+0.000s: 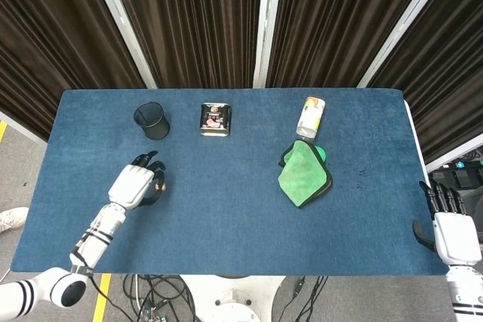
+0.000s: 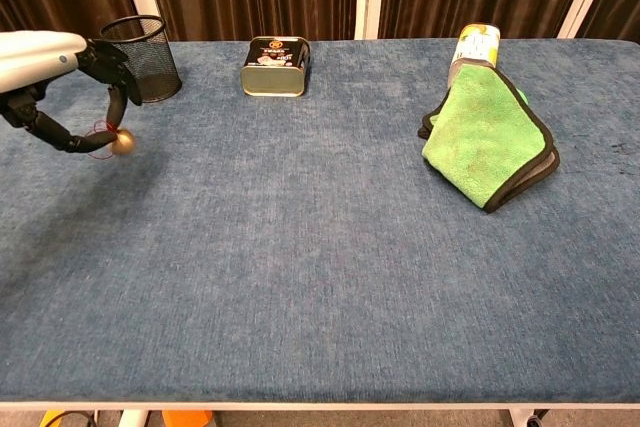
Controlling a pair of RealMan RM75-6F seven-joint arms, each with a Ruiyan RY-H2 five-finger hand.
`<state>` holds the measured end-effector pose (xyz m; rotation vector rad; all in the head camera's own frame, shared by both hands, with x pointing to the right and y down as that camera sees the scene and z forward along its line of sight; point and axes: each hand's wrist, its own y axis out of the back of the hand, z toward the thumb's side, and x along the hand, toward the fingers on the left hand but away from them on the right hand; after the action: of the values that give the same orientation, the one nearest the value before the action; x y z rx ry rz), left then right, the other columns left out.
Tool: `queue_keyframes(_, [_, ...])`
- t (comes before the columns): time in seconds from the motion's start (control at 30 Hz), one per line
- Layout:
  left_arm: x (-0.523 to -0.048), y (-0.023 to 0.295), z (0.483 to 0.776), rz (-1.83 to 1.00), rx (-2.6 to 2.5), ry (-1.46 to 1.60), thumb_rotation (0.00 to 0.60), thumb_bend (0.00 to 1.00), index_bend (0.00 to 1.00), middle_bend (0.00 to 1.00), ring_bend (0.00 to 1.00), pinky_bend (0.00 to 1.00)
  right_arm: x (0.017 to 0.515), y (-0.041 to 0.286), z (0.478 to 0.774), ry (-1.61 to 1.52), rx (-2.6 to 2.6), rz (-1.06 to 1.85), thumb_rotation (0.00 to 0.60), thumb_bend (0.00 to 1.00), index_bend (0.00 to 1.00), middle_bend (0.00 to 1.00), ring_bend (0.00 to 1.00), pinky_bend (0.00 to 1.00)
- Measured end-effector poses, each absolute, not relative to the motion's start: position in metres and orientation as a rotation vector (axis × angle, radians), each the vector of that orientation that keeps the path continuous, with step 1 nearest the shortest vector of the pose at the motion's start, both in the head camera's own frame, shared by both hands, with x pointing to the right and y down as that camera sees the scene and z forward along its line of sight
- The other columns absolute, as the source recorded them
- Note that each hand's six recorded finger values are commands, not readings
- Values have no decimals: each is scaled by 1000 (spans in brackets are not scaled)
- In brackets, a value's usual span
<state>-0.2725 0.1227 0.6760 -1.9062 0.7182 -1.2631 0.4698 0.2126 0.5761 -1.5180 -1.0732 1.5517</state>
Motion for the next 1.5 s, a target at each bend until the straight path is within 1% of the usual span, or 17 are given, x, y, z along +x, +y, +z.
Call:
queue_keyframes(0.2, [-272, 120, 671, -1261, -1827, 713, 600, 420, 642, 293, 68, 141, 470, 213, 578, -1072, -1524, 1557, 600, 353, 0, 0, 0, 0])
queue_keyframes(0.37, [-289, 112, 673, -1330, -1722, 746, 600, 421, 645, 290, 69, 141, 472, 213, 578, -1073, -1520, 1564, 600, 353, 0, 0, 0, 0])
queue_keyframes(0.5, [-281, 118, 672, -1317, -1838, 756, 600, 442, 640, 272, 69, 133, 469, 212, 581, -1064, -1531, 1565, 600, 355, 0, 0, 0, 0])
queue_keyframes(0.63, [-275, 119, 667, -1244, -2018, 879, 600, 442, 642, 279, 68, 129, 467, 212, 580, -1059, -1532, 1561, 600, 355, 0, 0, 0, 0])
queue_keyframes(0.8, [-281, 116, 668, -1212, -2110, 1012, 600, 442, 643, 280, 69, 129, 471, 212, 578, -1070, -1518, 1565, 600, 355, 0, 0, 0, 0])
queue_keyframes(0.97, [-283, 118, 670, -1243, -2030, 932, 600, 443, 643, 280, 69, 129, 469, 213, 580, -1064, -1528, 1568, 600, 354, 0, 0, 0, 0])
queue_keyframes(1.13, [-279, 124, 679, -1270, -1925, 805, 600, 442, 643, 281, 68, 129, 470, 212, 579, -1063, -1523, 1568, 600, 355, 0, 0, 0, 0])
queue_keyframes(1.5, [-276, 134, 713, -1311, -1857, 727, 600, 443, 642, 281, 69, 129, 470, 212, 581, -1058, -1531, 1568, 600, 355, 0, 0, 0, 0])
